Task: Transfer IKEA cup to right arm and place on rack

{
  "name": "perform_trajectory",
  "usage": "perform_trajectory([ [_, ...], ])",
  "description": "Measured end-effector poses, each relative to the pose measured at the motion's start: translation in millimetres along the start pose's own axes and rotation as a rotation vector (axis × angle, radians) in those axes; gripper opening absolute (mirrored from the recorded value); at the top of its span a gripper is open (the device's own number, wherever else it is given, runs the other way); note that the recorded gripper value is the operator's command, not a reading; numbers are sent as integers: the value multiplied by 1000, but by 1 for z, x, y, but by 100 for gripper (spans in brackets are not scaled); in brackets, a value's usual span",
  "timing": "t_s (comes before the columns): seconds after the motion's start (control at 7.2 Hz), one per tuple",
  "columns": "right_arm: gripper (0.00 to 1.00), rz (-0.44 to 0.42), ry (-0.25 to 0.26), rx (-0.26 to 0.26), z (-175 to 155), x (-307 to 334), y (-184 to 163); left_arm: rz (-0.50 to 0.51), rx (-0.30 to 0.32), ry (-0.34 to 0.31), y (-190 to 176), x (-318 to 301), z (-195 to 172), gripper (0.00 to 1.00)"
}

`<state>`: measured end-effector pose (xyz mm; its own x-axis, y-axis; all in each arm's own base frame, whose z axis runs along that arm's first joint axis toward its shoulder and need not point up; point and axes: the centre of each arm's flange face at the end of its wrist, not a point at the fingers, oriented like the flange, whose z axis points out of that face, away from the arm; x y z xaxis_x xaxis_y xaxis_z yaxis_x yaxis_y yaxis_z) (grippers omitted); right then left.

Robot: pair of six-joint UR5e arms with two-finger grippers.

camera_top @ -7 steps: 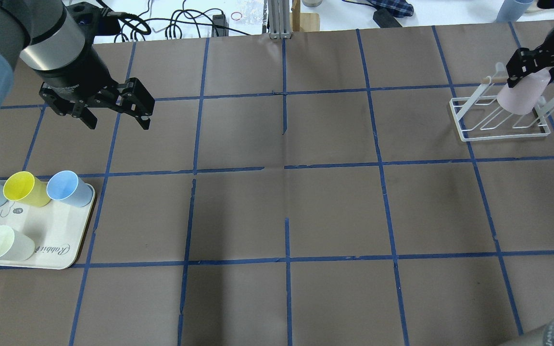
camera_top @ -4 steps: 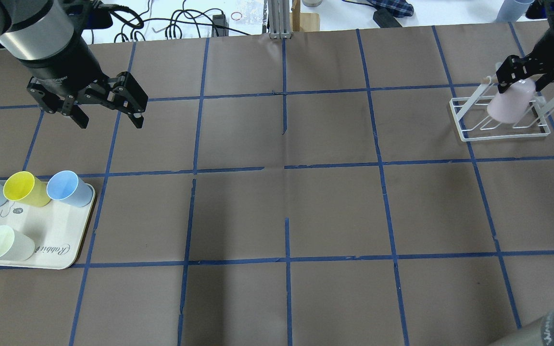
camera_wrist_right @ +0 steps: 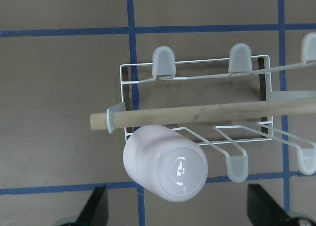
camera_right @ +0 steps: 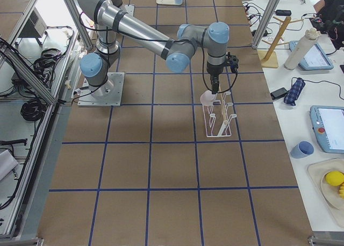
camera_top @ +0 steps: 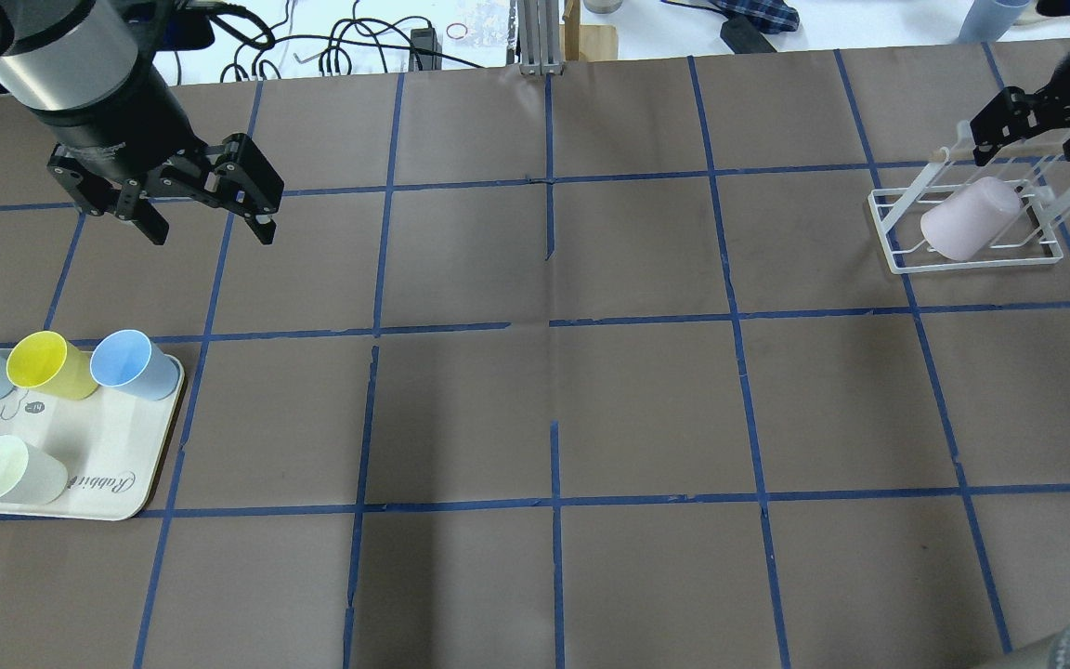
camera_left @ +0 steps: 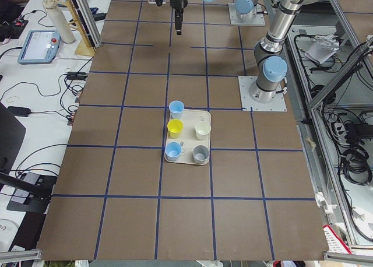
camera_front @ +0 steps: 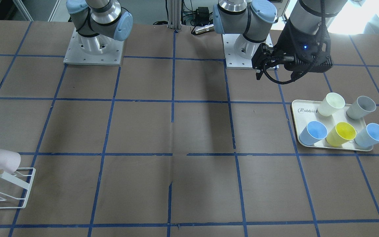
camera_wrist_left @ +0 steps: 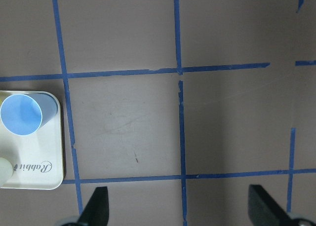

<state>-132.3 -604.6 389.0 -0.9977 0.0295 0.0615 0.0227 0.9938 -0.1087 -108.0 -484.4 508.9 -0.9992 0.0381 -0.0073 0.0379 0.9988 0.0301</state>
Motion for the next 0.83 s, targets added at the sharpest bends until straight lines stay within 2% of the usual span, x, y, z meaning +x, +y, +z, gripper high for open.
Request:
perform_trajectory([
  [0.42, 100, 25, -19, -53, -48, -20, 31, 0, 3, 0, 0, 0, -1, 100],
  [0.83, 100, 67, -34, -102, -90, -86, 58, 0, 6, 1, 1, 0, -2, 100],
])
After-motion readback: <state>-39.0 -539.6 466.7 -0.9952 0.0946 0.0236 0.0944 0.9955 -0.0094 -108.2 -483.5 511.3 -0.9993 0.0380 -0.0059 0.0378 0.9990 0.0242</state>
